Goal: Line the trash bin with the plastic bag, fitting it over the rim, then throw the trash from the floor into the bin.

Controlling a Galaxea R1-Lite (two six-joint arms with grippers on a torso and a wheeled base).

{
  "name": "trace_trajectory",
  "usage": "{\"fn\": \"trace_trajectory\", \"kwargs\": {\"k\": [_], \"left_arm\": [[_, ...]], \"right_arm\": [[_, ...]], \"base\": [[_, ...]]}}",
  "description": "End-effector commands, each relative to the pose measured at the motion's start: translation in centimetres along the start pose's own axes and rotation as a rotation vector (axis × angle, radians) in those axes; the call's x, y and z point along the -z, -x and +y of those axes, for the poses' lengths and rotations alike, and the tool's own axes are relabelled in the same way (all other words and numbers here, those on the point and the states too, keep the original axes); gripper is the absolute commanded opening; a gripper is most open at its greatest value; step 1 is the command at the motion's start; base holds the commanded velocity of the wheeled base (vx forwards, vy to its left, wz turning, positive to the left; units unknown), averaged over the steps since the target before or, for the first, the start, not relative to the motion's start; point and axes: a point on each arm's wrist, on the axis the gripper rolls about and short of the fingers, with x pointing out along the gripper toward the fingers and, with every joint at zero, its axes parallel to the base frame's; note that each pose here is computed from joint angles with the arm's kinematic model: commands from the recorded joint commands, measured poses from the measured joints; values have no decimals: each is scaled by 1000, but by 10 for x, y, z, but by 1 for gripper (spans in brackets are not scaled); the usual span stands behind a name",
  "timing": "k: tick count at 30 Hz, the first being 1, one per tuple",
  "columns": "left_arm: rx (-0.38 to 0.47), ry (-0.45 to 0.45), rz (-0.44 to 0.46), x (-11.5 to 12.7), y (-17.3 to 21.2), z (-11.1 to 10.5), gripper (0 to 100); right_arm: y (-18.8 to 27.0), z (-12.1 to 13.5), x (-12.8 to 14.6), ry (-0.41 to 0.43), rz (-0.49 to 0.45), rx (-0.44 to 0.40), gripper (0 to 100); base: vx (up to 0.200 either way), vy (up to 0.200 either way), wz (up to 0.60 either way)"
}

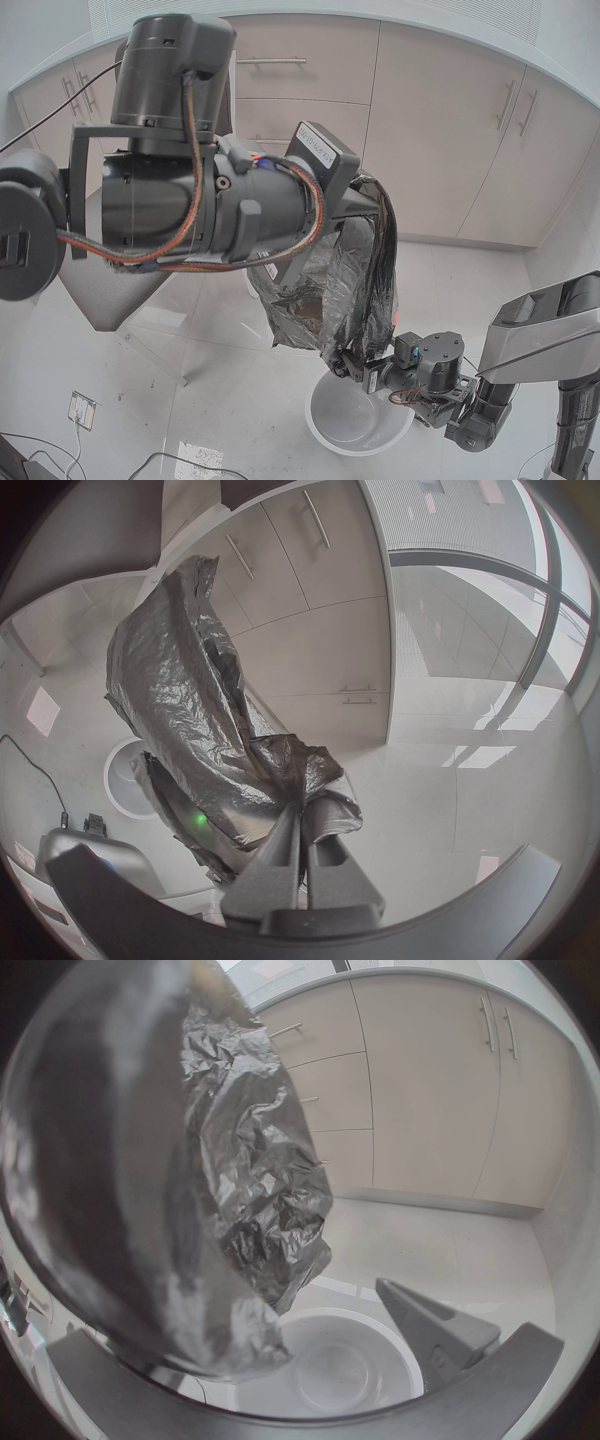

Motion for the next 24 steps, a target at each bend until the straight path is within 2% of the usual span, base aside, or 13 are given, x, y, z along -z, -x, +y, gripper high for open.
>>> {"fn": "trace_trajectory", "kwargs": {"k": [1,9,13,17,19,24], "left_arm": [[0,0,1,1,1,0,0],[-12,-1,6,2,-1,4,0],[-44,-2,18,5,-4,14,0],[-73,-27,61,17,-8,22,0],[-93,-84,90,25,-12,28,0],[-103,-132,132,42,-17,29,0]], "right_arm": [[0,0,1,-3,-10,14,0],[7,-3,-14,-17,-49,20,0],[33,-14,-26,-31,-47,4,0],[71,-39,-38,-45,-8,-123,0],[96,-58,-42,-70,57,-172,0],[142,-77,-55,-282,146,-360,0]], "base": [[0,0,0],[0,0,0],[0,0,0],[0,0,0],[0,0,0],[0,0,0]]}}
